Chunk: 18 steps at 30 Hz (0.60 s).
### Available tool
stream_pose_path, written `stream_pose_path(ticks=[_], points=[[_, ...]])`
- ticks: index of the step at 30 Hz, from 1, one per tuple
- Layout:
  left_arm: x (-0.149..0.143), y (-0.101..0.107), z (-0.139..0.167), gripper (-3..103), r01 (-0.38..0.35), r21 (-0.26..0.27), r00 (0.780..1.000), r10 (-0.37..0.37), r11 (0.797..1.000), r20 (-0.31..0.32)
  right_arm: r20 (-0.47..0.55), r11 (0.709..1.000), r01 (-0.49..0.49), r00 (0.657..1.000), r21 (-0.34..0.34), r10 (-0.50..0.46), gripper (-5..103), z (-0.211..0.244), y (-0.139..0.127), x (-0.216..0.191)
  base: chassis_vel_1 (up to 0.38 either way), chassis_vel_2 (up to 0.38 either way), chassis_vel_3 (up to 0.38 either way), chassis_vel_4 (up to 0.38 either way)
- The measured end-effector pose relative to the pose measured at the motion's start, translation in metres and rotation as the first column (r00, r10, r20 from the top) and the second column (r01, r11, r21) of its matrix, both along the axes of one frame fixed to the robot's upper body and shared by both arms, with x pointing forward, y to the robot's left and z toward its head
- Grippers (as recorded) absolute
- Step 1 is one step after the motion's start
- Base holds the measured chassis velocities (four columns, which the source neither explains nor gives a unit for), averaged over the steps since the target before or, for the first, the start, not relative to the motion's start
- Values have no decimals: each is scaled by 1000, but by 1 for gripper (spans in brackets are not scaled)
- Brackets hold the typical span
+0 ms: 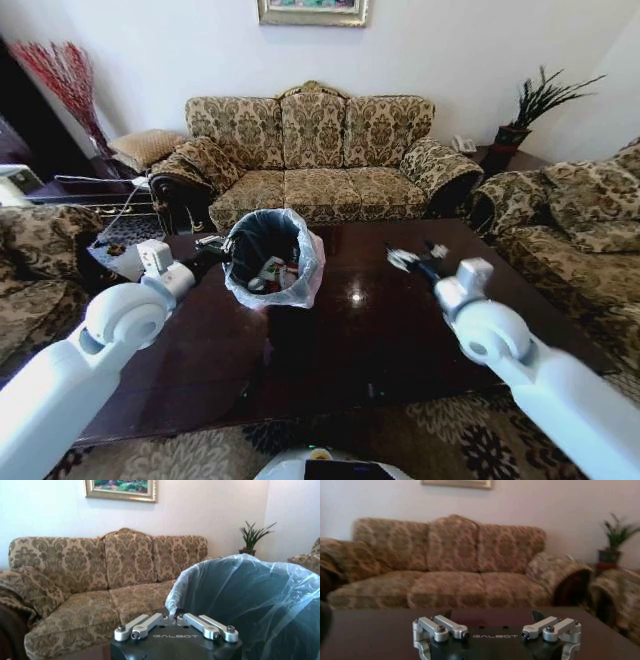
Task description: Move to the front of the table and place the trash on the table into the trash bin.
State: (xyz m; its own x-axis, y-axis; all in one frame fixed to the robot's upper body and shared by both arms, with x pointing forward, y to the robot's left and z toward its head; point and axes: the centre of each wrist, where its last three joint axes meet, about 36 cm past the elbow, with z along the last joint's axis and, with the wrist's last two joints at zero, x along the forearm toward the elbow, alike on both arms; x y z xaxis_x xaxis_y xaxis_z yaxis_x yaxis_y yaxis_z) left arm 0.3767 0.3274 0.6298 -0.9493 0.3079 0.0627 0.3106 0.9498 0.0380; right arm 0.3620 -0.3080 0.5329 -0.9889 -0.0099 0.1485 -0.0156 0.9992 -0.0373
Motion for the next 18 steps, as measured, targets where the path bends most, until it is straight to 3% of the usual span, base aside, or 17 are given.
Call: stream_pose_path(ticks=[2,6,18], points=[[0,0,1,3,10,-13,1000,-10,1000,12,-25,996,85,996,-14,-85,100,-30,-23,-26,0,0,0,0],[-2,-4,-1,3,28,-30,999,-27,999,20,-56,988,153,987,-25,-154,100,-45,-39,-46,0,0,0,0],[-21,-25,-7,3,77,-93,997,-75,993,25,-87,988,140,986,-59,-145,100,-51,-30,-58,-2,-6,4,4]])
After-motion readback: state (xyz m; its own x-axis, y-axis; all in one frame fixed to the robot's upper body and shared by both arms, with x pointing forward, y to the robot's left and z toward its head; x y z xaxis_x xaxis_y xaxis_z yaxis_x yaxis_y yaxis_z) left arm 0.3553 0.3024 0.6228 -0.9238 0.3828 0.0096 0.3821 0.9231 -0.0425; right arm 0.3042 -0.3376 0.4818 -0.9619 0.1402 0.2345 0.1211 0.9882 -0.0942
